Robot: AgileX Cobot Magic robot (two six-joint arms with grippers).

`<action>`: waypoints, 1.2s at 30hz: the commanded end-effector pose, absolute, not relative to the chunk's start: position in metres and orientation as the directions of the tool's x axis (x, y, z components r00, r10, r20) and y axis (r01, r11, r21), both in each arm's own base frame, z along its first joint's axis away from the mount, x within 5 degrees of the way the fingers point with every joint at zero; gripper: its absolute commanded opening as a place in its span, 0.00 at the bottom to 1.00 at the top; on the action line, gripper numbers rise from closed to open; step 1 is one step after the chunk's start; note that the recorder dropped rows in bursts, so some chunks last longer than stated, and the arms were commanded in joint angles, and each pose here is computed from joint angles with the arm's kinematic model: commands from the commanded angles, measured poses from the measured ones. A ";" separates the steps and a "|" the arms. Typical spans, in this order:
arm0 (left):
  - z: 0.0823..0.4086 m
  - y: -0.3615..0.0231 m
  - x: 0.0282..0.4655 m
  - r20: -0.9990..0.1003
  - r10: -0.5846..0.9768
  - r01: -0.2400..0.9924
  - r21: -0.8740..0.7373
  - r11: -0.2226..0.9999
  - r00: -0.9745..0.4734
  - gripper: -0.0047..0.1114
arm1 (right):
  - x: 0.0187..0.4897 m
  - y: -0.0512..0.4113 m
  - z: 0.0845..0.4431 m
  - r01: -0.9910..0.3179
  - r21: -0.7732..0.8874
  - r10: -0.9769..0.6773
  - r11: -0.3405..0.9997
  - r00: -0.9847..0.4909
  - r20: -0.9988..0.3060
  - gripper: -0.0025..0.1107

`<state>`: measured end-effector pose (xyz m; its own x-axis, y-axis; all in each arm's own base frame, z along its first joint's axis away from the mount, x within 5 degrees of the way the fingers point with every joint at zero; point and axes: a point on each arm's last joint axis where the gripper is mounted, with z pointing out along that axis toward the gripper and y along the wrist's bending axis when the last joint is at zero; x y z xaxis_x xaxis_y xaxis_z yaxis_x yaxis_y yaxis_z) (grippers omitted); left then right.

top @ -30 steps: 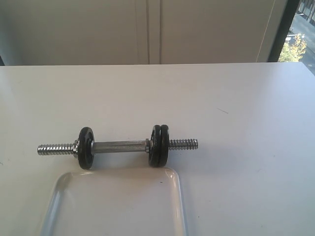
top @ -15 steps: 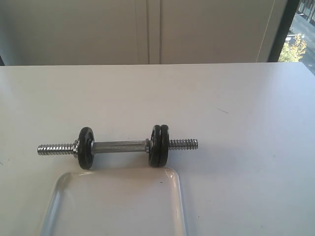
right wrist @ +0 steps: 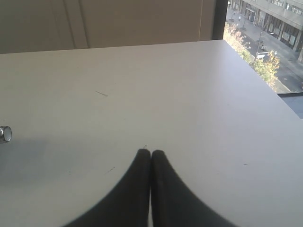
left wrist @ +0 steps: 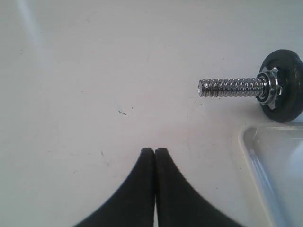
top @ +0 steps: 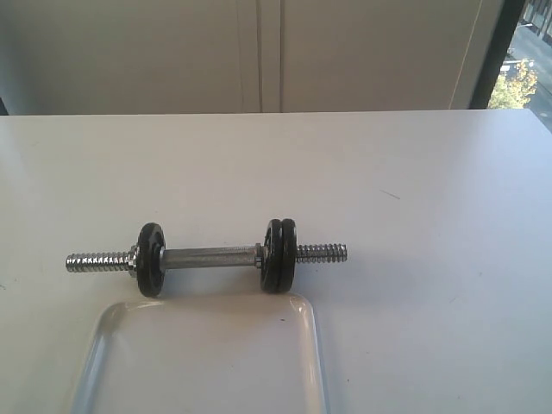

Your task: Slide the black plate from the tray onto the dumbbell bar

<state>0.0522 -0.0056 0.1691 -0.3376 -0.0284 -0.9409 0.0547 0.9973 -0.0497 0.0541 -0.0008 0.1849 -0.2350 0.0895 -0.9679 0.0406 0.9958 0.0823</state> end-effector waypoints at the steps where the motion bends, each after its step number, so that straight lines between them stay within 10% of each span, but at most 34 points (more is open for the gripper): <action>1: 0.168 -0.004 0.052 -0.940 0.002 0.054 -0.017 0.998 -0.341 0.04 | 0.054 -0.001 0.185 0.038 0.076 0.082 0.996 -0.225 -0.971 0.02; 36: 0.168 -0.002 0.052 -0.943 -0.015 0.005 -0.017 1.000 -0.333 0.04 | 0.054 0.002 0.185 -0.020 0.076 0.069 0.997 -0.229 -0.971 0.02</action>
